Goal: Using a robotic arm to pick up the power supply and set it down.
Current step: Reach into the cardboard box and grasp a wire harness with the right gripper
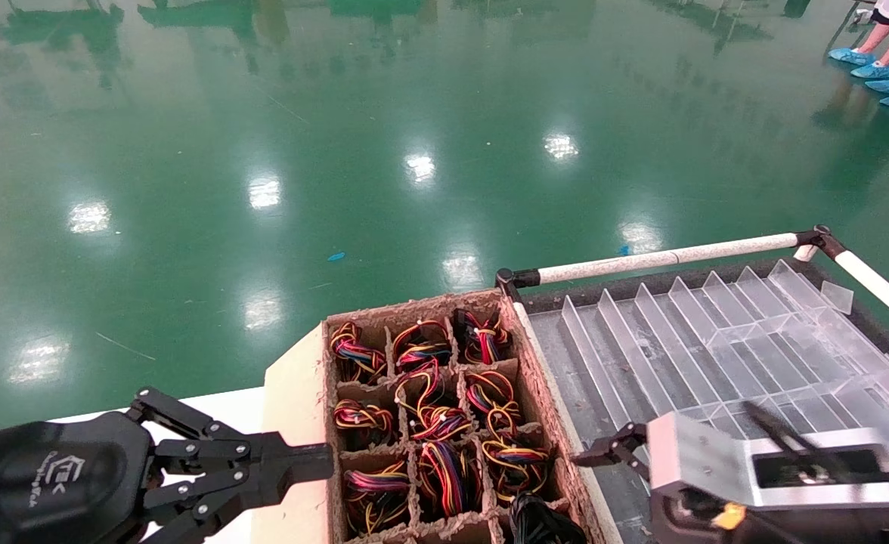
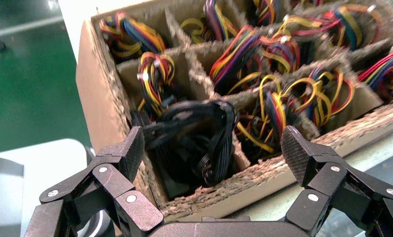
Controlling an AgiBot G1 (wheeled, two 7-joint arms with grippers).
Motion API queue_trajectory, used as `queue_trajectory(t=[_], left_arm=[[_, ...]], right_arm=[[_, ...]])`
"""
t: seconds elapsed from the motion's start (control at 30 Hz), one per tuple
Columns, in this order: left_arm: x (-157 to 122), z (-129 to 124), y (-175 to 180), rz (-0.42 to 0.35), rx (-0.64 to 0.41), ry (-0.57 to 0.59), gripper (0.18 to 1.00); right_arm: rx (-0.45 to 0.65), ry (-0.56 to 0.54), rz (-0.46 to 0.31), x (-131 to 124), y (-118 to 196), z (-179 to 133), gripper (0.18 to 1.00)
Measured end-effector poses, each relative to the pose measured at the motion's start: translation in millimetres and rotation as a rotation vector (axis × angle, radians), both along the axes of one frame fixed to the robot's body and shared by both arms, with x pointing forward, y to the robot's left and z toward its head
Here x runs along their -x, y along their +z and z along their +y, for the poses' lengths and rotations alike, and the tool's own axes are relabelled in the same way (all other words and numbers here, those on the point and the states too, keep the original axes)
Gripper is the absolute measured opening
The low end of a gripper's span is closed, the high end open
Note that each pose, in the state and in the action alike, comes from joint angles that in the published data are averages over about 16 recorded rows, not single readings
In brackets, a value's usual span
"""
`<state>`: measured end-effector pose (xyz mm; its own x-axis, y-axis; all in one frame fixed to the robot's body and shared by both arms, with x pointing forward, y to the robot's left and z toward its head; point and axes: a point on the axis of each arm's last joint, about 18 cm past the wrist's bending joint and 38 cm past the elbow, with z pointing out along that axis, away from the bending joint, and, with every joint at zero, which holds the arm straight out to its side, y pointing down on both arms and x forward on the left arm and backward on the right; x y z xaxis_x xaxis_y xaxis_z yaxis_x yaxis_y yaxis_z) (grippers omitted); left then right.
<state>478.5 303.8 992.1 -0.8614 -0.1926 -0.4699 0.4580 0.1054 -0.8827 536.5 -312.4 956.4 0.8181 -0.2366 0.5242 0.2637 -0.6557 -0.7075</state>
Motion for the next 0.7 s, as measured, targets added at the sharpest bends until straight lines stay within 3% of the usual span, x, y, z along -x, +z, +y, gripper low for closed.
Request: queue_trajectory(t=[0.47,0.7], left_arm=[[0.0,0.0,0.0,0.000,0.000,0.000,0.192],[0.0,0.0,0.0,0.000,0.000,0.000,0.191]], right_arm=[[0.093,-0.043,0.014,-21.1,-7.0,14.7,0.936],[0.122,-0.059,0.020,-26.7,-10.2,17.4,0.837]])
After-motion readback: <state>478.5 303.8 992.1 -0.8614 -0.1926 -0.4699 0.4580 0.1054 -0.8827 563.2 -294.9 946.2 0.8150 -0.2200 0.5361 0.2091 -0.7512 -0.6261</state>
